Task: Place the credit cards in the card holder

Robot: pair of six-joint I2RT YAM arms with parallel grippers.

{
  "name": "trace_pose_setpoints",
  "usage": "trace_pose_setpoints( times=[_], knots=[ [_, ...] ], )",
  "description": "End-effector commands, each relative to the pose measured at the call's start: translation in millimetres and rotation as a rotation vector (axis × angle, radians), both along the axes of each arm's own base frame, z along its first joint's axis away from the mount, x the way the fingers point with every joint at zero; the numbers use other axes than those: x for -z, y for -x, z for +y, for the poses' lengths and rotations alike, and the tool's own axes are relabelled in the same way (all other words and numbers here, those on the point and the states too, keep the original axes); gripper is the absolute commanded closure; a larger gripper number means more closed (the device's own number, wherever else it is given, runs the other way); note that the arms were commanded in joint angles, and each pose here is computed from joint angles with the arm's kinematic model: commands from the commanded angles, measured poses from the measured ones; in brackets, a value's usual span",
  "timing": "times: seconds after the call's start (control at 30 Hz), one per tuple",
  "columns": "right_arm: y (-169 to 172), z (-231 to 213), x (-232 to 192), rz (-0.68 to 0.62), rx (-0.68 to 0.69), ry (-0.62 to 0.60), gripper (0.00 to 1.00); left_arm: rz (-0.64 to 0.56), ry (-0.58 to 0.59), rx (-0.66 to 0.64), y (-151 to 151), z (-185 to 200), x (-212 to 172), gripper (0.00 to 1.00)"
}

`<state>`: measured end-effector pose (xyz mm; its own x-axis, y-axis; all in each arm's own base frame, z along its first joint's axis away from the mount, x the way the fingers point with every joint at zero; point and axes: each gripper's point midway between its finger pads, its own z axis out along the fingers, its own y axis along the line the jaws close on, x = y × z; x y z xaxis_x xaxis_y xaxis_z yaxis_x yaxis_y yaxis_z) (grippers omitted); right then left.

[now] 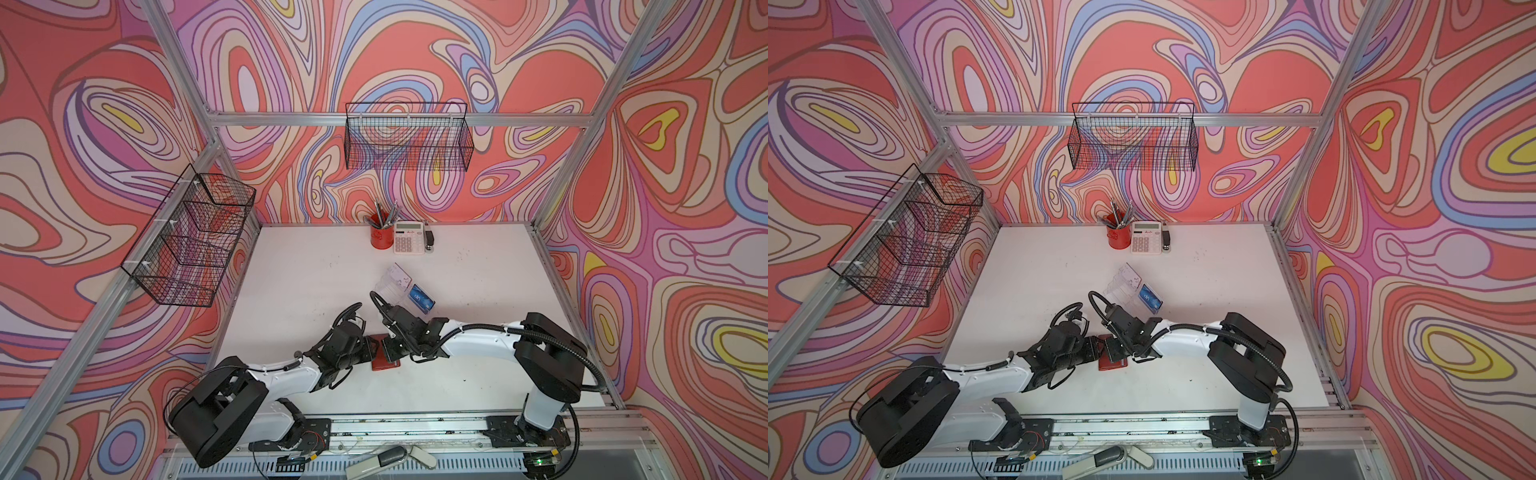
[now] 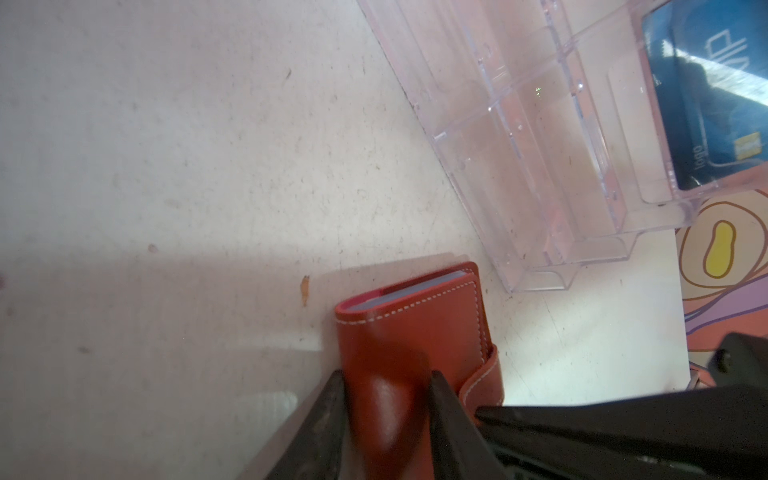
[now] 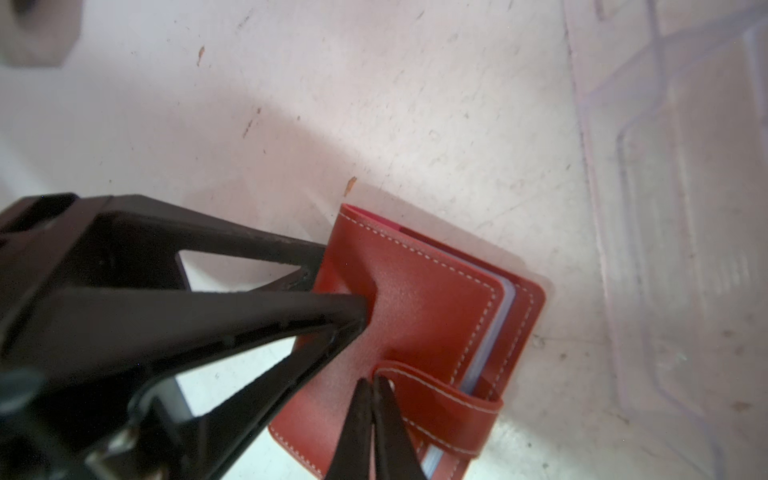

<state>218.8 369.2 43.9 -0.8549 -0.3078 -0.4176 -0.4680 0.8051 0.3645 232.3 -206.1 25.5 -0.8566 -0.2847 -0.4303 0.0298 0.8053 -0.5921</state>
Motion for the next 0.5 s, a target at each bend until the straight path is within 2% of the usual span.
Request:
trace_pose_setpoints(
  times=[0.0,0.47],
  knots=[
    [1.6,-0.4,10.8,0.020,0.000,0.006,1.00,0.148,-0.122,-0.013,29.1,25.2,41.1,0.63],
    [8.0,-11.7,28.0,0.044,0.019,0.034,1.00,0.146,-0.120,-0.014,28.6,24.8,40.6,0.64]
  ],
)
